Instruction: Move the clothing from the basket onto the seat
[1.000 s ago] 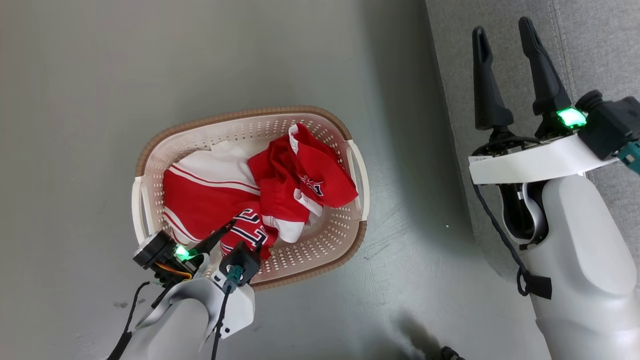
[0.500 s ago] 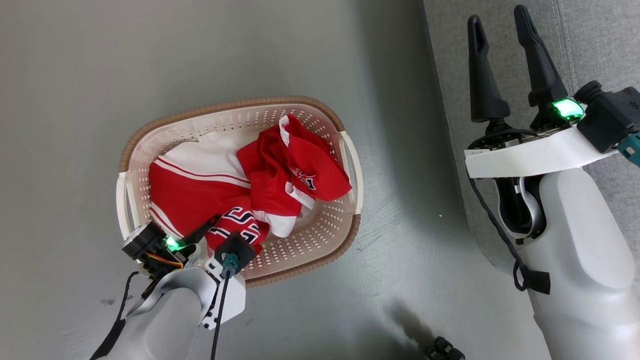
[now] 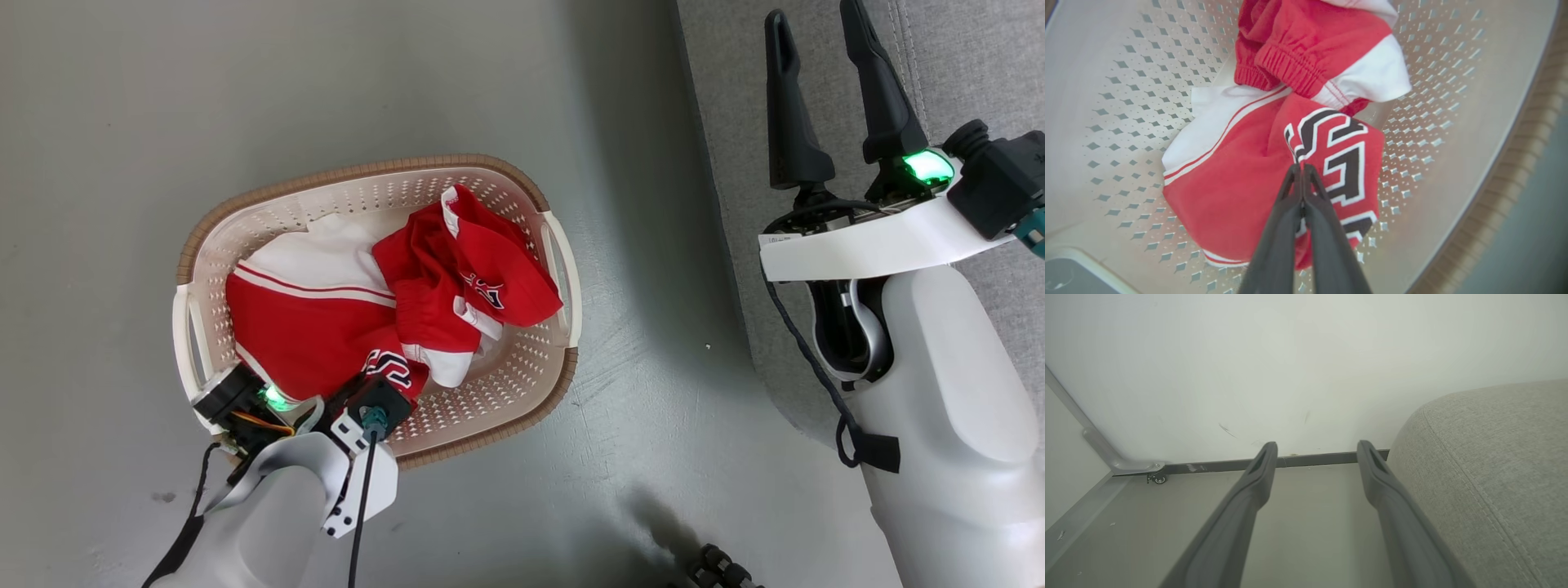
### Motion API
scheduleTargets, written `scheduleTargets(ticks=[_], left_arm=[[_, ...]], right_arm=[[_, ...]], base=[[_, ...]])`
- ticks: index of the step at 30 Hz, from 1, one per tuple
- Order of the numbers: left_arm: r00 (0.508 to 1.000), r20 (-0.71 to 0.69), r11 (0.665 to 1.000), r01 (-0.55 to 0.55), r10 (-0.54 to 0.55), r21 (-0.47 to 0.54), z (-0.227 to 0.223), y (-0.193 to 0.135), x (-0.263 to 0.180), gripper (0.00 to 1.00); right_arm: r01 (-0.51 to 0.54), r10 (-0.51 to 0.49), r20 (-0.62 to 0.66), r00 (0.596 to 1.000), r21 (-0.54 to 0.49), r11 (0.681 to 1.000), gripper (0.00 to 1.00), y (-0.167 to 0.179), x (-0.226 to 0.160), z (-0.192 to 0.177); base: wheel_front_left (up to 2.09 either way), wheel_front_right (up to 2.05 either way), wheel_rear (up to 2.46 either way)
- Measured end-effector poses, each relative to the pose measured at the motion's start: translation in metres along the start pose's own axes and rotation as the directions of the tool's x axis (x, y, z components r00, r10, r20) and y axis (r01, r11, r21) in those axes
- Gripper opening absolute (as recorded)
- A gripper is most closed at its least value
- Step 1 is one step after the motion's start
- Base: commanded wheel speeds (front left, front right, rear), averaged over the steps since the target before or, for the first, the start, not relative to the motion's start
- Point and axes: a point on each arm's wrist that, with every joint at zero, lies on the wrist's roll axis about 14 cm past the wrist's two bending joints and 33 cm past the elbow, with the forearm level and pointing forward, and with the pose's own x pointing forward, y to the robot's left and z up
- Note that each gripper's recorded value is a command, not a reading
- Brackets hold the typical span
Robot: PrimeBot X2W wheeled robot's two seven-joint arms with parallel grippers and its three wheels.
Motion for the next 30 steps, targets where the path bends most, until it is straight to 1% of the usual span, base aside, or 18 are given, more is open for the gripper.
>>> scheduleTargets(ticks=[8,15,25,30], left_arm=[[1.000,0.027,1.000,0.000,0.000,-0.004,0.009,-0.002,0.000,0.00],[0.995,0.086,0.999,-0.048,0.048,-0.005,0.025,0.013,-0.001,0.00],[0.978,0.154,0.988,-0.130,0.141,-0.078,0.045,0.032,-0.011,0.00],[0.960,0.195,0.976,-0.181,0.203,-0.123,0.060,0.044,-0.019,0.00]], right_arm=[[0.008,-0.008,0.006,1.000,0.001,1.000,1.00,-0.003,0.000,0.003],[0.006,-0.006,0.013,1.000,0.005,1.000,1.00,-0.001,0.000,0.006],[-0.004,0.003,0.033,0.999,0.014,1.000,1.00,0.004,0.000,0.015],[-0.010,0.010,0.044,0.999,0.014,1.000,1.00,0.007,-0.001,0.020]], base=[[0.00,0.00,0.00],[0.00,0.00,0.00],[0.00,0.00,0.00],[0.00,0.00,0.00]])
